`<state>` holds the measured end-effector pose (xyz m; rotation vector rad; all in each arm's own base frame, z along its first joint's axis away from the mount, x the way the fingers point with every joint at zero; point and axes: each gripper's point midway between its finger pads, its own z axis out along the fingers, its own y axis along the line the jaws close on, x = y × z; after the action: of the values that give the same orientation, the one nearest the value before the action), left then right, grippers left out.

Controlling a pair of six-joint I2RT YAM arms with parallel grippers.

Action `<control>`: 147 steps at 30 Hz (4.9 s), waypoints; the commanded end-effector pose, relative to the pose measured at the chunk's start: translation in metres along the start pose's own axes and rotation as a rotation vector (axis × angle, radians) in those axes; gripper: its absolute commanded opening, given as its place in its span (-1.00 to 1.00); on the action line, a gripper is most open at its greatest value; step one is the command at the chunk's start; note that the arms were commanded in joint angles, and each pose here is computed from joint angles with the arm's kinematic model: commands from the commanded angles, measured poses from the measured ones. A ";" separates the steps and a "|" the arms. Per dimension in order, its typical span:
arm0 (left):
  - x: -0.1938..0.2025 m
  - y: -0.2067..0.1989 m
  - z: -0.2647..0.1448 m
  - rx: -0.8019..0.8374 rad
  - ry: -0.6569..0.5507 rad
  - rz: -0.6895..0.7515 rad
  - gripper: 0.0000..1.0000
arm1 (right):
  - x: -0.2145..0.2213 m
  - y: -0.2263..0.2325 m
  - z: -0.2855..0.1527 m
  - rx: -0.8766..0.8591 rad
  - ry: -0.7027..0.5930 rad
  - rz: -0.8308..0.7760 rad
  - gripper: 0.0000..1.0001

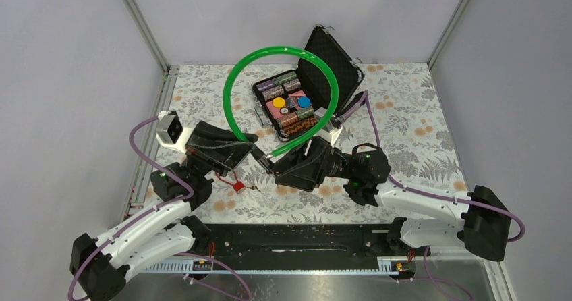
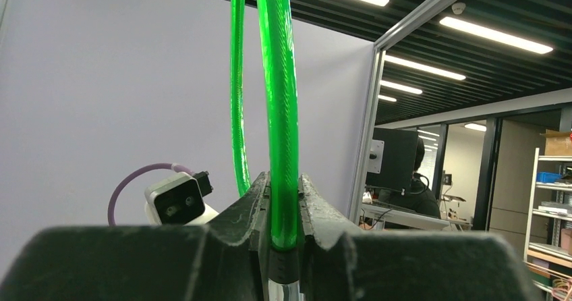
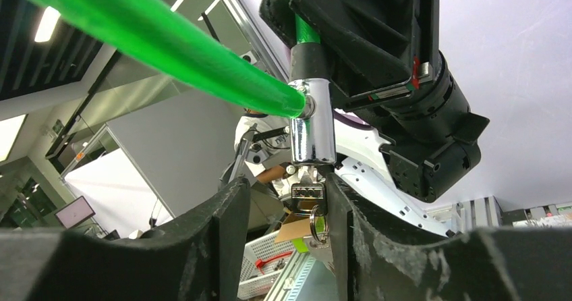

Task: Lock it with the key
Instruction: Lock the lock, then place the key at the center of the board, then place the lock at the center of the board, then reset both arms

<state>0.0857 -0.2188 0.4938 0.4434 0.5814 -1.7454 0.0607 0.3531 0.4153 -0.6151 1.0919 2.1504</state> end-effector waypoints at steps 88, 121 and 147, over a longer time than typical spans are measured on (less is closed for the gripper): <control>0.302 0.198 -0.231 -1.102 0.699 -0.574 -0.49 | 0.025 -0.199 -0.300 1.637 0.055 -0.194 -1.00; 0.037 0.156 -0.242 -1.618 0.447 0.300 0.98 | -0.102 -0.027 -0.394 1.992 -0.532 -0.598 0.99; -0.095 0.057 -0.237 -1.516 0.086 0.481 0.98 | -0.140 0.129 -0.430 1.802 -1.025 -0.684 0.99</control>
<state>0.1630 -0.0231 0.3369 -0.3975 1.5122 -0.5233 0.1154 -0.1011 0.3424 0.7447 1.3215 0.2188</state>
